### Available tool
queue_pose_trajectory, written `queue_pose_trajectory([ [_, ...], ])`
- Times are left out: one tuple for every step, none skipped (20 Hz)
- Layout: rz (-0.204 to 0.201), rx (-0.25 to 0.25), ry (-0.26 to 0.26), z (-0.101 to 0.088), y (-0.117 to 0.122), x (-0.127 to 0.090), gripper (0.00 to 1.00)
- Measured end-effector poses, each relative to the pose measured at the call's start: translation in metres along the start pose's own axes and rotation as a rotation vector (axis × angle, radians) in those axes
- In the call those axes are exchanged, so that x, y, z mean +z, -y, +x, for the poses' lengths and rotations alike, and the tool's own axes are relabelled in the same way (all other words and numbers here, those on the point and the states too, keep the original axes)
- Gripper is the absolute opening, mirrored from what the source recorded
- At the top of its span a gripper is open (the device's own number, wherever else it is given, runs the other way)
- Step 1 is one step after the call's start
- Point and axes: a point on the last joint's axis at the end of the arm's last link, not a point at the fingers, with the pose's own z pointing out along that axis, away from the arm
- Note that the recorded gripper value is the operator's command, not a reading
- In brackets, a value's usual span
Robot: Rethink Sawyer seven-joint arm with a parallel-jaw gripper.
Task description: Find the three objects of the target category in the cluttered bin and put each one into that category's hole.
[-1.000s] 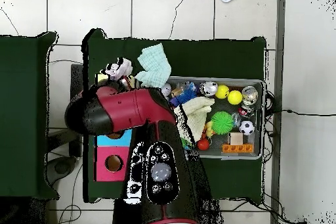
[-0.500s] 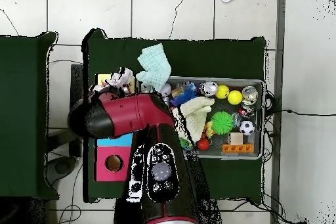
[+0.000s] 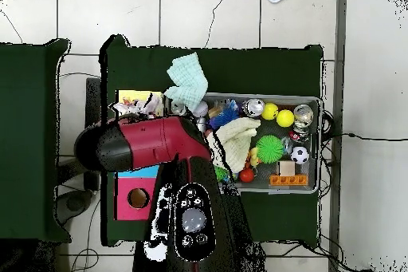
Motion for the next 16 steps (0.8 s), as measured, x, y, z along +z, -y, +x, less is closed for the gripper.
queue_pose_trajectory([
  [-0.001, 0.001, -0.007, 0.000, -0.001, -0.003, 0.00],
  [-0.002, 0.002, -0.012, 0.000, -0.001, -0.006, 0.00],
  [-0.005, 0.004, -0.020, -0.001, -0.002, -0.011, 0.00],
  [-0.006, 0.006, -0.021, -0.002, -0.003, -0.015, 0.00],
  [-0.007, 0.007, -0.021, -0.003, -0.004, -0.018, 0.00],
  [-0.008, 0.008, -0.021, -0.003, -0.004, -0.020, 0.00],
  [-0.008, 0.010, -0.019, -0.004, -0.005, -0.022, 0.00],
  [-0.009, 0.012, -0.011, -0.007, -0.007, -0.028, 0.00],
  [-0.010, 0.013, -0.009, -0.008, -0.008, -0.029, 0.00],
  [-0.010, 0.013, -0.007, -0.008, -0.009, -0.031, 0.00],
  [-0.011, 0.014, -0.006, -0.009, -0.010, -0.031, 0.00],
  [-0.011, 0.014, -0.005, -0.009, -0.011, -0.032, 0.00],
  [-0.012, 0.014, -0.005, -0.009, -0.012, -0.032, 0.00],
  [-0.014, 0.015, -0.004, -0.010, -0.014, -0.033, 0.00],
  [-0.016, 0.015, -0.004, -0.010, -0.016, -0.033, 0.00],
  [-0.019, 0.014, -0.004, -0.011, -0.019, -0.034, 0.00],
])
